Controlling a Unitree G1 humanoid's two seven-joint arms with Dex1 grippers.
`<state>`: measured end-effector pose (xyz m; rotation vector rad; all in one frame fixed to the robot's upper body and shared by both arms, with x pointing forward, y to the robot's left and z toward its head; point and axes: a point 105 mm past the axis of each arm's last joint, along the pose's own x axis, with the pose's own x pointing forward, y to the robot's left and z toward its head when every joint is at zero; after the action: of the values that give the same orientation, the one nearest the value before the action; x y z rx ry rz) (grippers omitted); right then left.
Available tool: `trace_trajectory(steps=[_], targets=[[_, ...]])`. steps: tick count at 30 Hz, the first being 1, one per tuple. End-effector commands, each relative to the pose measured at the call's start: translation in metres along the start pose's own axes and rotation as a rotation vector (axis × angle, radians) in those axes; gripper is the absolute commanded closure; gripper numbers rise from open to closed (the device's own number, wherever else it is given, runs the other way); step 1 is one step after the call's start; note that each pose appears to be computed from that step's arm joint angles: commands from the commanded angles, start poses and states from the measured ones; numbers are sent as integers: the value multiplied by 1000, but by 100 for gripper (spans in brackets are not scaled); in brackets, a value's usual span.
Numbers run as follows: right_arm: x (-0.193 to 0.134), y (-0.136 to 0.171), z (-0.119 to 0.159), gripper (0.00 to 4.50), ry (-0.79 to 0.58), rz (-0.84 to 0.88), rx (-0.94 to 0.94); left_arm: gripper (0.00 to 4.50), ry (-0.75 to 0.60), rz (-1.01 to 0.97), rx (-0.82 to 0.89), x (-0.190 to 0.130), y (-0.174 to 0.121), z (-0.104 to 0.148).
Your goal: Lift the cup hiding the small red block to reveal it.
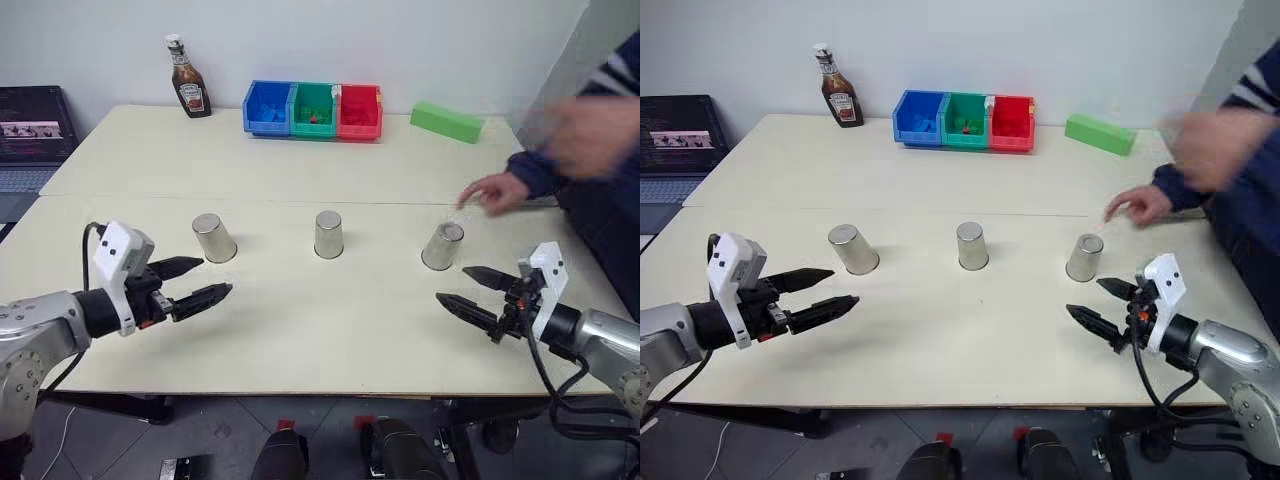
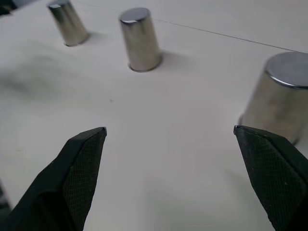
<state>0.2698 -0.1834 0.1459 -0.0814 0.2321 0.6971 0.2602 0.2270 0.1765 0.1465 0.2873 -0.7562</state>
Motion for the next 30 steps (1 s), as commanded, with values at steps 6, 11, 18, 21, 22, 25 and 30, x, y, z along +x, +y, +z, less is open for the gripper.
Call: trace_trajectory(steps=[6, 11, 18, 21, 22, 25, 30], targets=[[32, -46, 5, 0, -68, -254, -21, 4, -202, -329, 236, 50, -81, 41], [50, -59, 3, 0, -78, -303, -17, 4, -283, -356, 287, 71, -89, 53], [72, -64, 0, 0, -89, -303, 12, 4, -287, -367, 265, 82, -86, 52], [80, -66, 2, 0, -109, -301, 26, 4, -291, -335, 262, 84, -79, 51], [81, -67, 2, 0, -110, -304, 24, 4, -292, -336, 260, 84, -79, 51], [88, -69, 2, 0, -123, -310, 7, 4, -275, -340, 259, 84, -80, 46], [87, -75, 6, 78, -153, -330, -7, 0, -269, -331, 257, 83, -77, 45]])
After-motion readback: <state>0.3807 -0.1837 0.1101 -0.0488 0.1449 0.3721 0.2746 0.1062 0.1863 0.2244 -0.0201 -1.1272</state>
